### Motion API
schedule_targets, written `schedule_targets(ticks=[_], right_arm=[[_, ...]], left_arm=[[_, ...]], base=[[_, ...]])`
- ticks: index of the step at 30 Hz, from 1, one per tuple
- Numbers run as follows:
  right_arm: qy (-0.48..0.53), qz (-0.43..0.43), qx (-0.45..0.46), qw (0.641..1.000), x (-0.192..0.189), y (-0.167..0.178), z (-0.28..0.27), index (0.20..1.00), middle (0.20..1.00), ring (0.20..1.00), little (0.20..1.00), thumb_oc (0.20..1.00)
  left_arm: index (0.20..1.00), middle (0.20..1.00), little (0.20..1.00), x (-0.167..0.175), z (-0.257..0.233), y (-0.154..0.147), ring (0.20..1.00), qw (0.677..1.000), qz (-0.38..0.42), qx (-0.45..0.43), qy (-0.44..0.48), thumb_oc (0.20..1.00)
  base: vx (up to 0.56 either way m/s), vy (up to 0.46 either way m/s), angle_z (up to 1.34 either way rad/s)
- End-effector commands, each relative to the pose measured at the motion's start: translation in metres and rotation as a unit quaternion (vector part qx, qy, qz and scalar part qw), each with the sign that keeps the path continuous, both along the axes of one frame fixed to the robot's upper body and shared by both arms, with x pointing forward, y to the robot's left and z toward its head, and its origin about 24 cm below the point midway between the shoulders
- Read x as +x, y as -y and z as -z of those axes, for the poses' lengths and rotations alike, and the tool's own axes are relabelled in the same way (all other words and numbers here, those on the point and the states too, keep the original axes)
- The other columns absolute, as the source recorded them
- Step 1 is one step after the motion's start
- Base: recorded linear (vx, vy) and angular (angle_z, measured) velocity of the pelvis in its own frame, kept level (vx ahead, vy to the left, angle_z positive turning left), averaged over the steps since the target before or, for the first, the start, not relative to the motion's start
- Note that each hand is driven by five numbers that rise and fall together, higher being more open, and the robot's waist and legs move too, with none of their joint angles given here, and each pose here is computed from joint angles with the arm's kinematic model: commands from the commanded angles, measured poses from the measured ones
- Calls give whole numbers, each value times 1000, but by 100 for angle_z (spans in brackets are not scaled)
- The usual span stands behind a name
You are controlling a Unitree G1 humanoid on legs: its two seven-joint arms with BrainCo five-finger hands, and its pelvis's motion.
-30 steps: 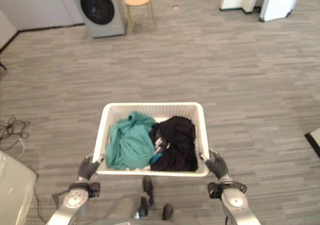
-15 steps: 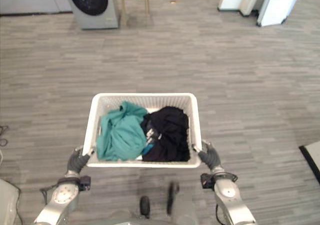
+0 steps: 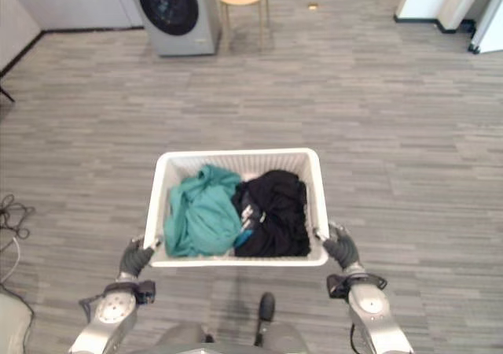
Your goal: Grab the laundry basket,head to the washer,open it,put in the laundry and shut it.
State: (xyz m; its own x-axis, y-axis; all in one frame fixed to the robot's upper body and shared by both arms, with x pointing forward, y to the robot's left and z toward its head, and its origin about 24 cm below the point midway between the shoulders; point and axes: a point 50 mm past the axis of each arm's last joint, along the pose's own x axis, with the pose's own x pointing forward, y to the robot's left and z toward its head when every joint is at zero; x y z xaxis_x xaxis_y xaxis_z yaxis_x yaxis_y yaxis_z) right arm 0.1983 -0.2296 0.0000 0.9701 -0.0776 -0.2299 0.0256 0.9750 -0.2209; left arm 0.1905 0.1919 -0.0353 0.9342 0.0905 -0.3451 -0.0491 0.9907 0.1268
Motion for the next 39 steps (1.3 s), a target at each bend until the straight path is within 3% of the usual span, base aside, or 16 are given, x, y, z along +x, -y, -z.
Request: schedule_targets(ticks=[1, 22, 39], right_arm=[[125, -46, 72, 988, 14, -12, -42, 200, 200, 200, 200, 200], [111, -78, 77, 988, 18, -33, -34, 200, 200, 200, 200, 200], [102, -38, 63, 992, 8, -7, -34, 200, 200, 200, 200, 200]], left_arm=[[200, 200, 200, 23, -39, 3, 200, 993, 31, -44, 109, 200], [200, 200, 200, 24, -53, -9, 200, 991, 40, 2, 127, 200], [200, 200, 200, 31, -44, 12, 200, 991, 68, -30, 112, 200]], base=[[467, -19, -46], [440, 80, -19], [378, -162, 50]])
